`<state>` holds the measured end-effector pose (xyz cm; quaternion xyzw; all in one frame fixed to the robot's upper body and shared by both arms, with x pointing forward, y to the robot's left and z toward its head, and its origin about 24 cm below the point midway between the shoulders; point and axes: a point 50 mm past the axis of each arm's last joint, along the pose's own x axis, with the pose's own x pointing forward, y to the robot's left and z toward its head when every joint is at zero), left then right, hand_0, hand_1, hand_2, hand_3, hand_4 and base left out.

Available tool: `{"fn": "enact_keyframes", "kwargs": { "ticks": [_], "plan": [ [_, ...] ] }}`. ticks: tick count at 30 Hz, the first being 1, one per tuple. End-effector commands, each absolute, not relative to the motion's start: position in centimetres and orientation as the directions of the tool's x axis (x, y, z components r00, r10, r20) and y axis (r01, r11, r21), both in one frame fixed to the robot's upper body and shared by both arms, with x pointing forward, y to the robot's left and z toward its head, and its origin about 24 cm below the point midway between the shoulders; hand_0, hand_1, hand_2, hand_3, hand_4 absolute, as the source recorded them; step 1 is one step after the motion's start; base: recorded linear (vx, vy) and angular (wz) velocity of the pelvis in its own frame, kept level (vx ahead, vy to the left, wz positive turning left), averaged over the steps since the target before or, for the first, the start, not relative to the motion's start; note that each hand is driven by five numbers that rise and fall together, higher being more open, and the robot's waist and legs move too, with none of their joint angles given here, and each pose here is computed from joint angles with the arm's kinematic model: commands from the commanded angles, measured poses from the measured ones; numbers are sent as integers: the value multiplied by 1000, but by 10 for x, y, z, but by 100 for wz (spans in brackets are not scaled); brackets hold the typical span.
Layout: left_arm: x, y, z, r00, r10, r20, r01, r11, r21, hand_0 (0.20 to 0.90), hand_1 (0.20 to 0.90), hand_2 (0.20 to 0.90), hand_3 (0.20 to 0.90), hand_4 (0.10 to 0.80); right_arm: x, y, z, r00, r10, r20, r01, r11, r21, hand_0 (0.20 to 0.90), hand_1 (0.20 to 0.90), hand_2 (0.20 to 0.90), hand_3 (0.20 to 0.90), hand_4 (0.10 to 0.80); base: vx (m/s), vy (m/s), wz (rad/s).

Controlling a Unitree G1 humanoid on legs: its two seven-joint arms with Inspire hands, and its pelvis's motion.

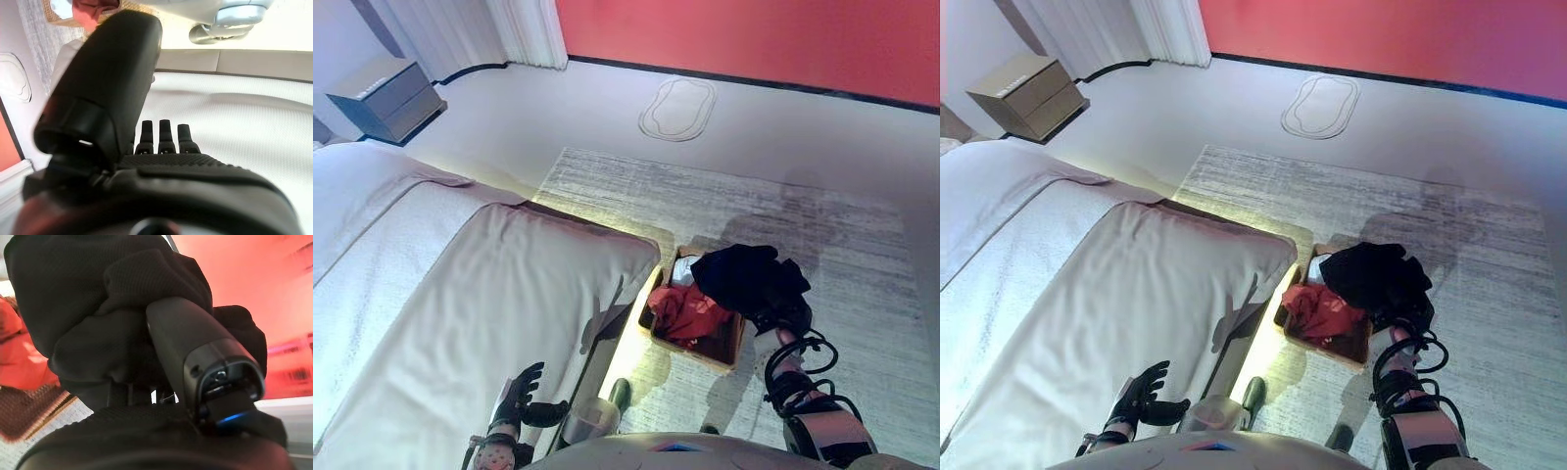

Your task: Pick up the clothes from the bed and place them into the basket

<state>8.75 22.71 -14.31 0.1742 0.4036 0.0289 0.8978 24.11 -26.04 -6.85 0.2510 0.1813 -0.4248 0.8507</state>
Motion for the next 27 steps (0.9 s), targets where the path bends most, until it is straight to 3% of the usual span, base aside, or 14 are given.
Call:
{"fn": "enact_keyframes", "kwargs": {
  "ticks": [1,7,9,18,27],
  "plan": [
    [104,225,-136,747,144,-649,137,922,362,900,900,900,900,800,287,-288,-2,668,-707,-233,732,567,377,300,300,300,200,100,38,-13,4],
    [99,226,-137,743,143,-654,138,923,359,900,900,900,900,800,288,-297,3,647,-728,-228,749,550,370,300,300,300,200,100,23,1,4],
    [98,226,-137,740,146,-657,136,923,359,900,900,900,900,800,287,-301,3,645,-728,-233,752,551,363,900,900,900,900,800,19,-1,2],
    [100,231,-137,736,145,-662,133,927,351,900,900,900,900,800,303,-300,16,746,-631,-215,660,658,363,900,900,900,900,800,27,-3,4],
    [108,233,-134,748,141,-649,121,932,341,900,900,900,900,800,316,-273,17,869,-453,-199,494,773,397,900,900,900,900,800,32,3,1]
  ]
}}
